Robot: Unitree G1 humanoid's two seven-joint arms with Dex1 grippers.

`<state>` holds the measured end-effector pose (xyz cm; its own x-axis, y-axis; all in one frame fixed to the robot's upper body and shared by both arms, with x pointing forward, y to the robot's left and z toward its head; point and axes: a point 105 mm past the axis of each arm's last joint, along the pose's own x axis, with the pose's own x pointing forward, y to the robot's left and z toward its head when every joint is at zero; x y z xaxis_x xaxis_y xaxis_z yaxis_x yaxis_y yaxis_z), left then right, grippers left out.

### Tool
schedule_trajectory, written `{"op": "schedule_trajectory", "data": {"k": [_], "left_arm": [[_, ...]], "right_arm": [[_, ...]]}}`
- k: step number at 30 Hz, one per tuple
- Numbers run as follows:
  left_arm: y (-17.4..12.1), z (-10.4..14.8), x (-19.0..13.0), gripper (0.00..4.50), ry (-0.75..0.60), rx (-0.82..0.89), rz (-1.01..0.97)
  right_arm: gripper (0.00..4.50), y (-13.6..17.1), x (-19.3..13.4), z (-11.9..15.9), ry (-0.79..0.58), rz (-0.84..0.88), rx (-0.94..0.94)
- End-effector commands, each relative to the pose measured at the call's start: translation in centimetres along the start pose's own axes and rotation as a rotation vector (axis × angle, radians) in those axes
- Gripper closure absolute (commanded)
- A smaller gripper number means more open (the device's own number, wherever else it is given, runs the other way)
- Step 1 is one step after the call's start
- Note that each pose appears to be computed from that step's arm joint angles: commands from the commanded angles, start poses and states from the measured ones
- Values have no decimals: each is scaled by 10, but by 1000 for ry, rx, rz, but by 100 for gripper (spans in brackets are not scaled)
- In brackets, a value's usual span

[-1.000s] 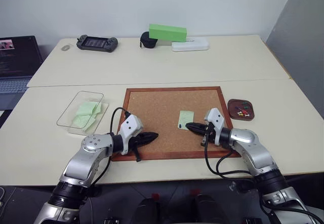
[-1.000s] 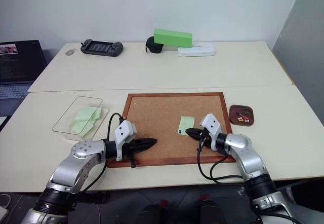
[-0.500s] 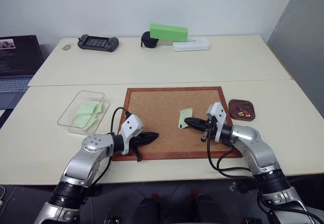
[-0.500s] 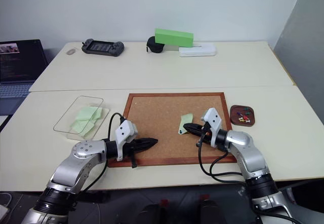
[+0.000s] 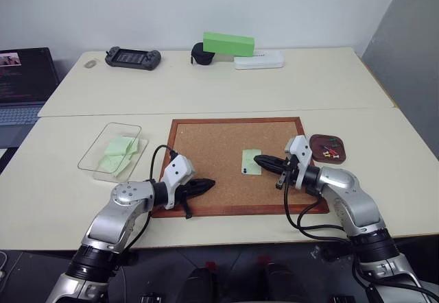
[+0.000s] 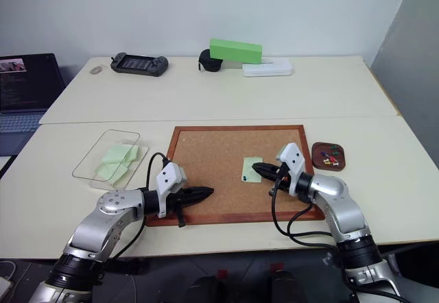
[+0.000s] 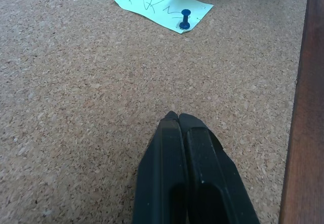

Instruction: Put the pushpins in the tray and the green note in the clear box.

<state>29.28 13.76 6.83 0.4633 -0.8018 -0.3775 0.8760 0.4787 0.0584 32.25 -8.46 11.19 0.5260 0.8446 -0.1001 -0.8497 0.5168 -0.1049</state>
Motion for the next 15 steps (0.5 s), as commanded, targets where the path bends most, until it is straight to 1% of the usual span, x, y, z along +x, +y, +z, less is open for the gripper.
{"op": "schedule_trajectory", "data": {"k": [1, 3, 6, 10, 12, 15], "left_arm": [[-7, -29, 2, 450, 102, -69, -22], [-7, -29, 1, 450, 103, -69, -23], [-8, -30, 1, 450, 104, -70, -24], [-8, -28, 3, 450, 98, -69, -28], [-7, -25, 5, 450, 92, -67, -32], [-5, -23, 7, 450, 89, -63, -34]], "right_arm": [[447, -22, -15, 25, -74, -142, -52], [447, -41, -29, 29, -83, -269, -68], [447, -70, -52, 27, -61, -466, -84], [447, -108, -90, 13, 42, -708, -151], [447, -114, -96, 10, 58, -737, -156], [447, -117, -97, 4, 71, -753, -141]]}}
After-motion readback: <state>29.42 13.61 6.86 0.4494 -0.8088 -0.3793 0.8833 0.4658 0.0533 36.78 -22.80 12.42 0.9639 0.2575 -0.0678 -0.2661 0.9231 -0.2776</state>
